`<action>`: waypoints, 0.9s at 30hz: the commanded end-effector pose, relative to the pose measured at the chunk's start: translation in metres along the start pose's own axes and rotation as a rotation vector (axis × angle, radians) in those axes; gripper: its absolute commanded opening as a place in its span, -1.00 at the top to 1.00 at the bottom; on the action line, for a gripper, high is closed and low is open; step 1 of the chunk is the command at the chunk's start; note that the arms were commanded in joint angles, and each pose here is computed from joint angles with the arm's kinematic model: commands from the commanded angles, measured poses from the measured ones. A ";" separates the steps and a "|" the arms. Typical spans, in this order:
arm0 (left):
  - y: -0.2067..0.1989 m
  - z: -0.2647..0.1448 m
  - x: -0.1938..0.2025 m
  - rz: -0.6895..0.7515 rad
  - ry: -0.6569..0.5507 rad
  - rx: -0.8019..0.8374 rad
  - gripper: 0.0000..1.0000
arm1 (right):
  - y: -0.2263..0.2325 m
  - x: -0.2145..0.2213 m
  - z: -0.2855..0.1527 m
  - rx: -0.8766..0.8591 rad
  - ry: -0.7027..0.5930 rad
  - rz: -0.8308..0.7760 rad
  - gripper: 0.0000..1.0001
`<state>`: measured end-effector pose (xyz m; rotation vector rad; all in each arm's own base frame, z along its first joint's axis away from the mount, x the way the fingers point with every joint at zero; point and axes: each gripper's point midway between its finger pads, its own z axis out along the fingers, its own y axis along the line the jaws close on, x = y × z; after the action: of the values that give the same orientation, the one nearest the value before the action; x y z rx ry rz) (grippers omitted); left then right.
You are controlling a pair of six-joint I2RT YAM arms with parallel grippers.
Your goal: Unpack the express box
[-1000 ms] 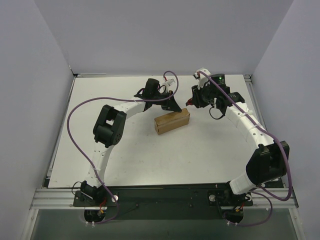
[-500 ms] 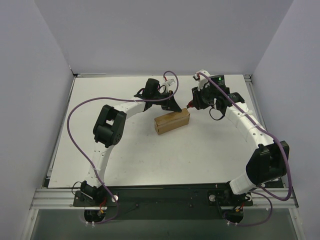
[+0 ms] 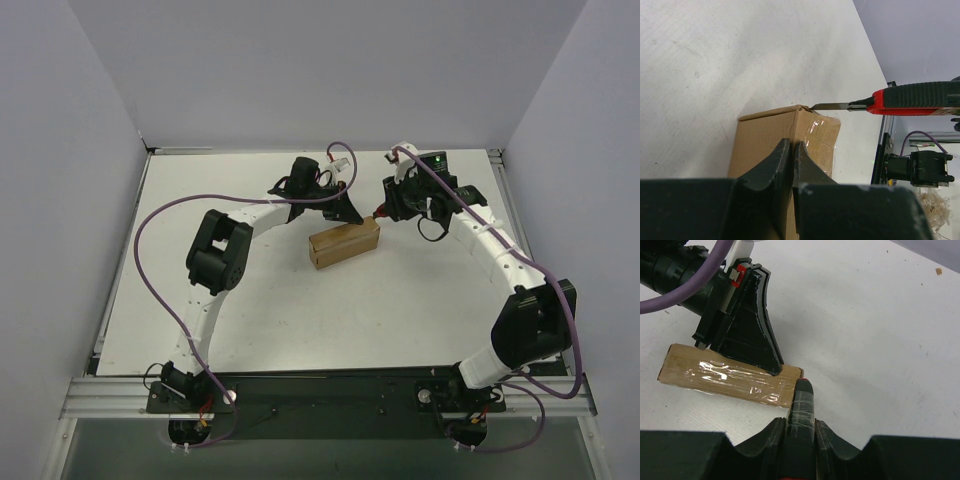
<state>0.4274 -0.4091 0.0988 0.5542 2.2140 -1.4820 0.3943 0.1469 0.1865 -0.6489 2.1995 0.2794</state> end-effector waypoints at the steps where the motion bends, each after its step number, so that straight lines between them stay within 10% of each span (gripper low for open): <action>1: 0.021 0.002 0.023 -0.041 0.046 -0.069 1.00 | 0.005 0.004 -0.003 0.003 0.037 -0.001 1.00; 27: 0.034 0.002 0.020 -0.054 0.029 -0.156 1.00 | 0.037 0.052 -0.039 -0.015 0.250 0.083 1.00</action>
<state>0.4181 -0.4135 0.0976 0.5696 2.2343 -1.5019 0.3743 0.1483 0.1858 -0.6080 2.2849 0.2281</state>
